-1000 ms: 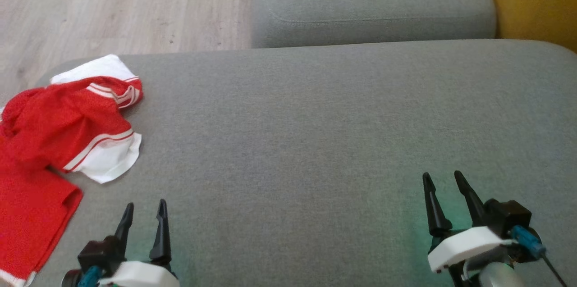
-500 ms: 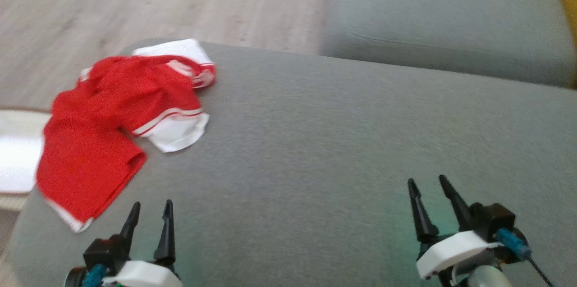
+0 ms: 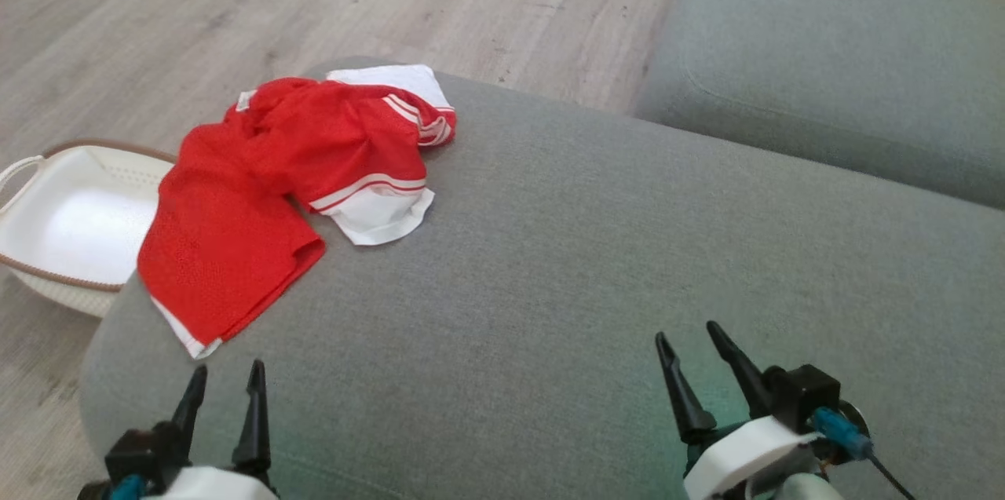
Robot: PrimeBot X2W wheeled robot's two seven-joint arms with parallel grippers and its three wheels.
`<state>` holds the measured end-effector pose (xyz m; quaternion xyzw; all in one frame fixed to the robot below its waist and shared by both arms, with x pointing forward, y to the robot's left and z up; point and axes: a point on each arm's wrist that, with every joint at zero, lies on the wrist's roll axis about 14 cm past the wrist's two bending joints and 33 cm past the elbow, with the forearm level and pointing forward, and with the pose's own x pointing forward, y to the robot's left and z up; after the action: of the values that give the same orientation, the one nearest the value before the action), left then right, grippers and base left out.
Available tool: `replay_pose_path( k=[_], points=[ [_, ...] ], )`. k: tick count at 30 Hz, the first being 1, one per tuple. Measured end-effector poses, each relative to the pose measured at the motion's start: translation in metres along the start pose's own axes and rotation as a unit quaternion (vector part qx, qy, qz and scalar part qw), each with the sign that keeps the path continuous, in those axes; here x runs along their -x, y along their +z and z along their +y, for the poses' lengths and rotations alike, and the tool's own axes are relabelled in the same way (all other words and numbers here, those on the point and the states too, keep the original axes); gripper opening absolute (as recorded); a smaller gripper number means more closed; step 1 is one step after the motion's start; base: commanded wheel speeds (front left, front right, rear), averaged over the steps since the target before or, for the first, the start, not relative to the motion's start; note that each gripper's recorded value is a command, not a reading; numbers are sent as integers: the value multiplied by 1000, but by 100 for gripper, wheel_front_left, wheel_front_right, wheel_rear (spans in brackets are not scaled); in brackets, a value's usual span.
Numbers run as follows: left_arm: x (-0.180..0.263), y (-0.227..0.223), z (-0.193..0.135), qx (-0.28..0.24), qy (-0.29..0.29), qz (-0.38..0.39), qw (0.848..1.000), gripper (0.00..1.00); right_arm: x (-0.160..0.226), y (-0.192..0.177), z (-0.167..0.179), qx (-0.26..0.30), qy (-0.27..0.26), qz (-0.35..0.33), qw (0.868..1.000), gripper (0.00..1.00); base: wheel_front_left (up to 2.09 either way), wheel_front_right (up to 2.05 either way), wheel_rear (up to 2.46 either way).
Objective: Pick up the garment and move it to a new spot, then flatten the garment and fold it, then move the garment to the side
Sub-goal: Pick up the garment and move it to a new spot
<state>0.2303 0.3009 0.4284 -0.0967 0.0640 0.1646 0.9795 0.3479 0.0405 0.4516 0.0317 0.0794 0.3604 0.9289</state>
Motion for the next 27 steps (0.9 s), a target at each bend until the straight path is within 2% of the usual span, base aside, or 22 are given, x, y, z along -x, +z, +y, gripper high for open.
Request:
replay_pose_path(
  k=[5, 8, 14, 17, 20, 23, 27],
  points=[
    [-18, 22, -12, 8, -19, -20, 1000, 100, 3, -9, -6, -5, -4, 10, 1000, 100, 0, 0, 0],
    [-41, 52, -18, -3, -35, -41, 999, 100, 1, -14, -20, -1, -8, 17, 1000, 100, 0, 0, 0],
    [-116, 127, -43, -25, -71, -85, 994, 100, -29, -2, -63, 33, -8, 1, 999, 100, 0, 0, 0],
    [-156, 146, -54, -41, -80, -86, 992, 100, -42, -3, -87, 44, -12, 2, 999, 100, 0, 0, 0],
    [-192, 135, -58, -58, -77, -52, 994, 100, -46, -16, -106, 46, -17, 18, 999, 100, 0, 0, 0],
    [-222, 103, -53, -75, -64, 13, 995, 100, -47, -30, -120, 43, -20, 34, 998, 100, 0, 0, 0],
    [-246, 53, -41, -97, -42, 106, 989, 100, -46, -38, -136, 41, -30, 43, 998, 100, 0, 0, 0]
  ],
)
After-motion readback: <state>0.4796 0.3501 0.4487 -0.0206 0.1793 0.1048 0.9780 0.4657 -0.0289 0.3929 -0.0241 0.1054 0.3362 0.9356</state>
